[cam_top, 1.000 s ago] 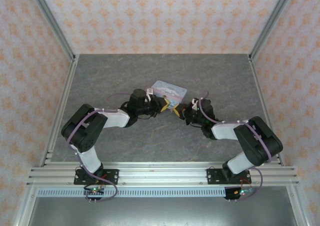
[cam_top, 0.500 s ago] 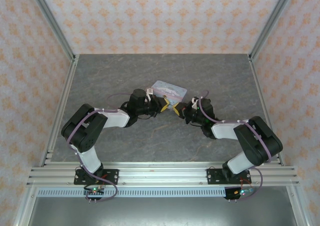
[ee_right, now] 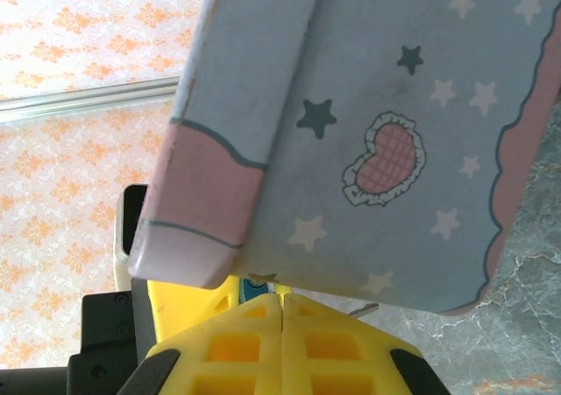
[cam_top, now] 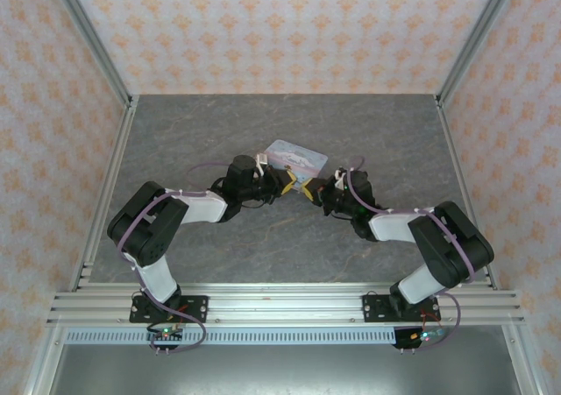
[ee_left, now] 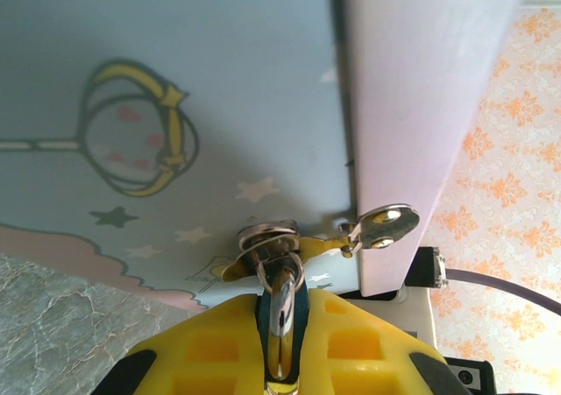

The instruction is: Unlock a padlock with a key

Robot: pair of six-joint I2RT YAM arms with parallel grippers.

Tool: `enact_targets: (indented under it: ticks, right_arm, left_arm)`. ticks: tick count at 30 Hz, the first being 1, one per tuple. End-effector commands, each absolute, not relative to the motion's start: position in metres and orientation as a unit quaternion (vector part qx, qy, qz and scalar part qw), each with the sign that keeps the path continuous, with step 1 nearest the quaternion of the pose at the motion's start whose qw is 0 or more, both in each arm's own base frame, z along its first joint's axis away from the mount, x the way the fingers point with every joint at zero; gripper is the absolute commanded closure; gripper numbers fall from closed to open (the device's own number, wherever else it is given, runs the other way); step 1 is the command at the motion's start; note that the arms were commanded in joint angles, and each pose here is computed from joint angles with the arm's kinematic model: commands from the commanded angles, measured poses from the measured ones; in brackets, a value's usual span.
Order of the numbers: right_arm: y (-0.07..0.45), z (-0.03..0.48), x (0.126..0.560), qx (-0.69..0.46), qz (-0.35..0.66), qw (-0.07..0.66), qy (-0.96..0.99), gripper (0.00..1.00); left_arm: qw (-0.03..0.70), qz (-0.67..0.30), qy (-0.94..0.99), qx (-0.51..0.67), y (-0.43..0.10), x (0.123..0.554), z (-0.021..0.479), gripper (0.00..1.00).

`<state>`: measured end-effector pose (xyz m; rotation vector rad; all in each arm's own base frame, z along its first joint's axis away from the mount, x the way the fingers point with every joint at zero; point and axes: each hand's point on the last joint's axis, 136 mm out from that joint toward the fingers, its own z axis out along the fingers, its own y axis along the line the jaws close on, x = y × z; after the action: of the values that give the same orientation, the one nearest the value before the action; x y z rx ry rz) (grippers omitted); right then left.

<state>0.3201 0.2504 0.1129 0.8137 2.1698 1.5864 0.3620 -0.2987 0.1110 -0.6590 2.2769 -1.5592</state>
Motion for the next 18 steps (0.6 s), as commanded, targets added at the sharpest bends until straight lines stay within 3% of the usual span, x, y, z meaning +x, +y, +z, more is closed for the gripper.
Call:
enact_targets:
  ticks: [1,18]
  right_arm:
    - [0.264,0.141,0.328,0.264,0.589,0.181,0.742,1.0]
    - [0.251,0.124,0.315,0.271,0.564,0.188,0.757,1.0]
  left_arm:
    - [0.16,-0.568,0.782,-0.202,-0.309,0.361,0.136,1.0]
    - [0.161,-0.566,0.782,-0.205,-0.308,0.362,0.136,1.0]
